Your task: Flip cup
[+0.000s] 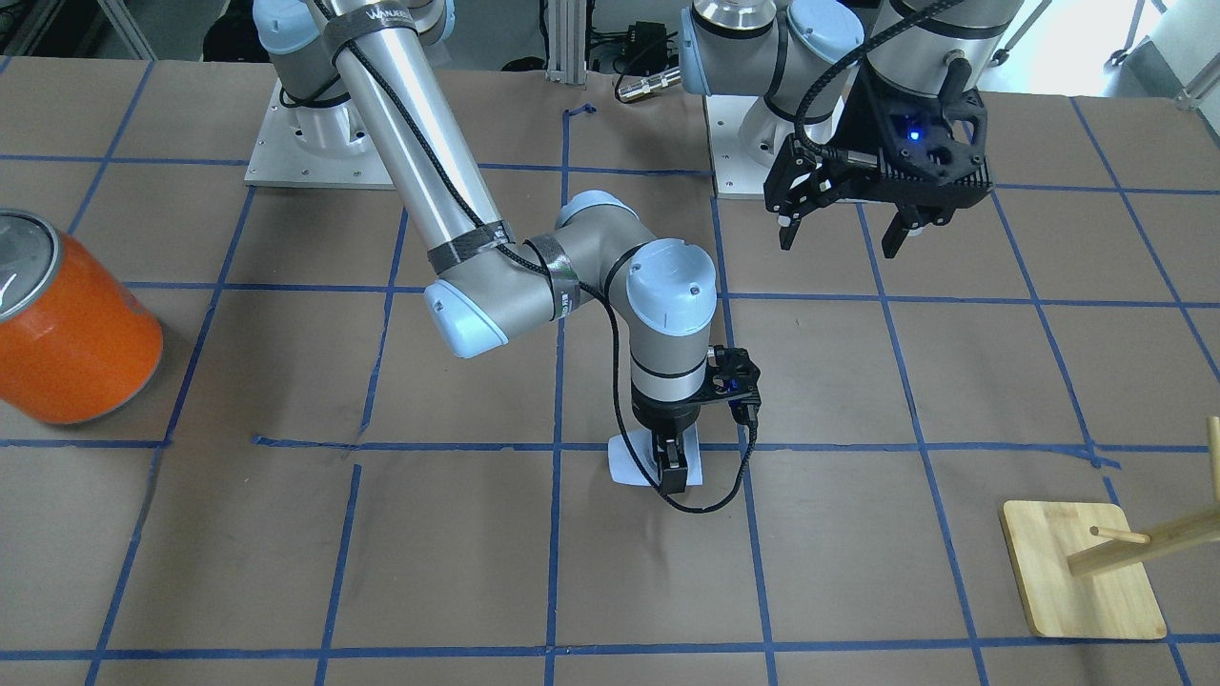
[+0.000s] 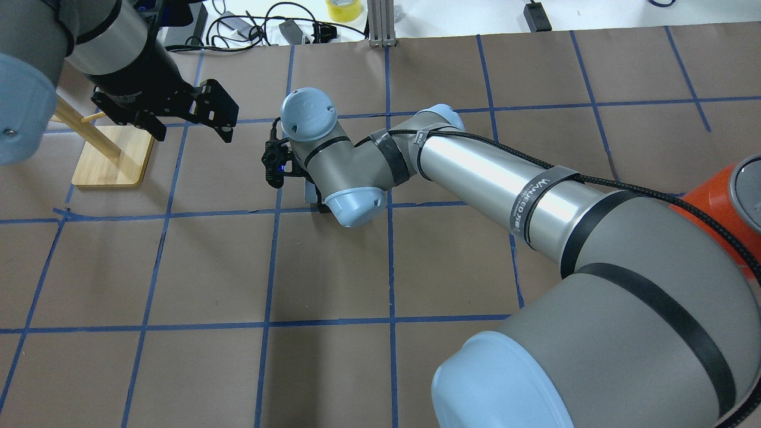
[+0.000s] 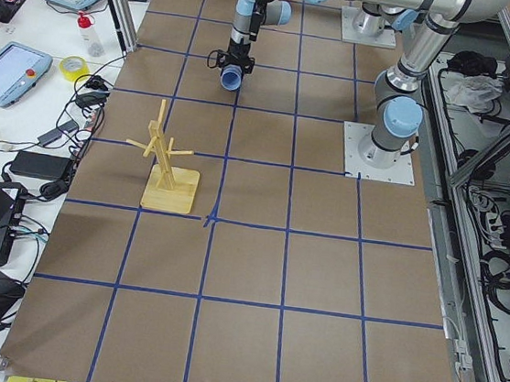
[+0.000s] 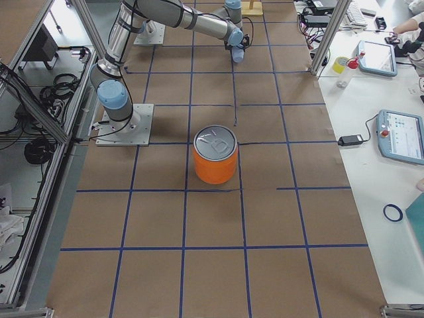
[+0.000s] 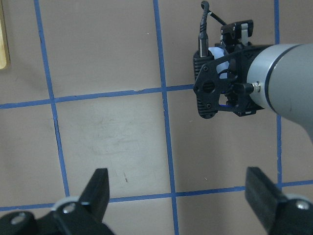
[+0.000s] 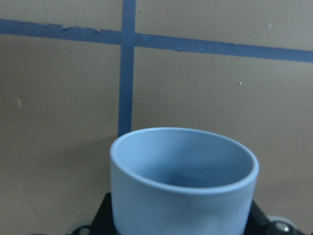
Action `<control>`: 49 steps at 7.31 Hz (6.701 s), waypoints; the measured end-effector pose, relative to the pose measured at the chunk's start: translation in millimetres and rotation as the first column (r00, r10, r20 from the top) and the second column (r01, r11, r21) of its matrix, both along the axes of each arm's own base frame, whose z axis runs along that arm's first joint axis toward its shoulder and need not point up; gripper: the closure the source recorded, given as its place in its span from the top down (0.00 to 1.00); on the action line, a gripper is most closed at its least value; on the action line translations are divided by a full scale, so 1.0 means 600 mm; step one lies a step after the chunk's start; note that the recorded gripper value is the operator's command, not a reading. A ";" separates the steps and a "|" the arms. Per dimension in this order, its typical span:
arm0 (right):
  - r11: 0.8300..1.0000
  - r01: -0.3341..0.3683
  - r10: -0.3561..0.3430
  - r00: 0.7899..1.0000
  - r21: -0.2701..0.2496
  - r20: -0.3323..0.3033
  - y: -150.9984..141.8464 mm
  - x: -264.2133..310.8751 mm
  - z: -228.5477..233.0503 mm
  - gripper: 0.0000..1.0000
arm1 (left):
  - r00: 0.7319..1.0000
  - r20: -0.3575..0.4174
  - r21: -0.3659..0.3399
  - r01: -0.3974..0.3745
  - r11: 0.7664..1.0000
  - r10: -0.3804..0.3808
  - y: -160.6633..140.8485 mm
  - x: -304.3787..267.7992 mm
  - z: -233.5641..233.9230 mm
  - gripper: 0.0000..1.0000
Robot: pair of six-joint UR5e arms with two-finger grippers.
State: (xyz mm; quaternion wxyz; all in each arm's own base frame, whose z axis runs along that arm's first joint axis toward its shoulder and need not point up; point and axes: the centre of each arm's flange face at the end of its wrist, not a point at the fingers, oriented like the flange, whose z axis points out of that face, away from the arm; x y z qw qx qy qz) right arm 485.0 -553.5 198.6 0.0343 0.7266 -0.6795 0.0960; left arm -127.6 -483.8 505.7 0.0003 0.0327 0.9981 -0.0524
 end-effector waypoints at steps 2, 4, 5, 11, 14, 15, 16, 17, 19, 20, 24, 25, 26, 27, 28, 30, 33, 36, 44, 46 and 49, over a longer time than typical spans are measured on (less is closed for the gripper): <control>1.000 0.002 -0.002 1.000 0.004 0.002 0.000 0.001 -0.003 1.00 | 1.000 -0.001 0.004 -0.005 1.000 0.005 -0.003 0.004 -0.003 1.00; 1.000 0.012 -0.012 1.000 0.000 0.000 -0.002 0.001 -0.001 1.00 | 1.000 -0.005 0.013 -0.001 1.000 0.001 -0.016 0.013 -0.010 1.00; 1.000 0.016 -0.016 1.000 -0.006 0.000 -0.004 0.000 0.004 1.00 | 0.999 -0.032 0.022 0.009 1.000 -0.008 -0.029 0.031 -0.017 1.00; 0.961 0.269 -0.266 0.963 0.063 -0.042 -0.102 -0.260 0.192 1.00 | 0.893 -0.439 0.083 0.150 0.985 -0.099 -0.161 0.136 -0.203 1.00; 0.784 0.614 -0.614 0.788 0.085 -0.029 -0.092 -0.386 0.308 1.00 | 0.746 -0.656 0.102 0.235 0.967 -0.112 -0.217 0.122 -0.374 1.00; 0.621 0.777 -0.779 0.626 0.103 -0.022 -0.084 -0.436 0.342 1.00 | 0.678 -0.729 0.105 0.241 0.965 -0.090 -0.218 0.111 -0.436 1.00; 0.435 0.892 -0.898 0.440 0.122 -0.014 -0.075 -0.481 0.373 1.00 | 0.625 -0.777 0.102 0.242 0.965 -0.074 -0.211 0.101 -0.487 1.00; 0.276 0.951 -0.960 0.279 0.137 -0.008 -0.070 -0.520 0.395 1.00 | 0.594 -0.802 0.104 0.238 0.966 -0.060 -0.204 0.095 -0.524 0.94; 0.133 0.981 -0.991 0.134 0.140 0.005 -0.075 -0.585 0.417 1.00 | 0.519 -0.855 0.102 0.213 0.972 -0.024 -0.201 0.077 -0.564 0.23; 0.110 0.984 -0.994 0.109 0.143 0.017 -0.071 -0.598 0.429 1.00 | 0.486 -0.874 0.103 0.200 0.974 -0.008 -0.200 0.070 -0.579 0.00; 0.060 0.987 -0.997 0.068 0.148 -0.049 -0.008 -0.603 0.479 1.00 | 0.445 -0.894 0.139 0.149 0.979 0.059 -0.207 0.064 -0.582 0.00; 0.042 0.988 -0.997 0.051 0.150 -0.051 -0.004 -0.602 0.484 1.00 | 0.470 -0.875 0.182 0.106 0.978 0.112 -0.222 0.065 -0.548 0.00; 0.034 0.987 -0.998 0.042 0.155 -0.049 -0.001 -0.601 0.487 1.00 | 0.520 -0.840 0.214 0.057 0.975 0.154 -0.247 0.067 -0.499 0.00; 0.031 0.987 -0.998 0.039 0.161 -0.047 0.000 -0.600 0.489 1.00 | 0.584 -0.790 0.233 0.005 0.972 0.187 -0.273 0.067 -0.441 0.00; 0.023 0.986 -0.998 0.032 0.163 -0.048 0.002 -0.600 0.489 1.00 | 0.677 -0.713 0.216 -0.035 0.976 0.182 -0.295 0.071 -0.389 0.00; -0.005 0.986 -0.999 0.003 0.166 -0.049 0.005 -0.599 0.491 1.00 | 0.911 -0.410 0.072 -0.014 0.997 0.042 -0.334 0.088 -0.325 0.00; -0.013 0.986 -0.999 -0.006 0.164 -0.044 0.005 -0.600 0.492 1.00 | 0.971 -0.061 0.024 0.235 0.972 -0.233 -0.351 0.126 -0.358 0.00; -0.014 0.987 -0.999 -0.007 0.157 -0.045 0.004 -0.601 0.490 1.00 | 0.966 0.010 0.088 0.258 0.962 -0.260 -0.337 0.136 -0.406 0.71; -0.017 0.989 -0.999 -0.009 0.150 -0.053 0.004 -0.602 0.487 1.00 | 0.946 0.058 0.008 0.319 0.948 -0.319 -0.252 0.041 -0.199 1.00; -0.017 0.989 -0.998 -0.009 0.150 -0.054 0.003 -0.602 0.487 1.00 | 0.947 0.049 0.015 0.318 0.948 -0.319 -0.175 0.028 -0.102 1.00; -0.018 0.989 -0.998 -0.009 0.149 -0.059 0.005 -0.602 0.487 1.00 | 0.989 0.032 -0.009 0.145 0.989 -0.145 -0.058 0.021 -0.014 1.00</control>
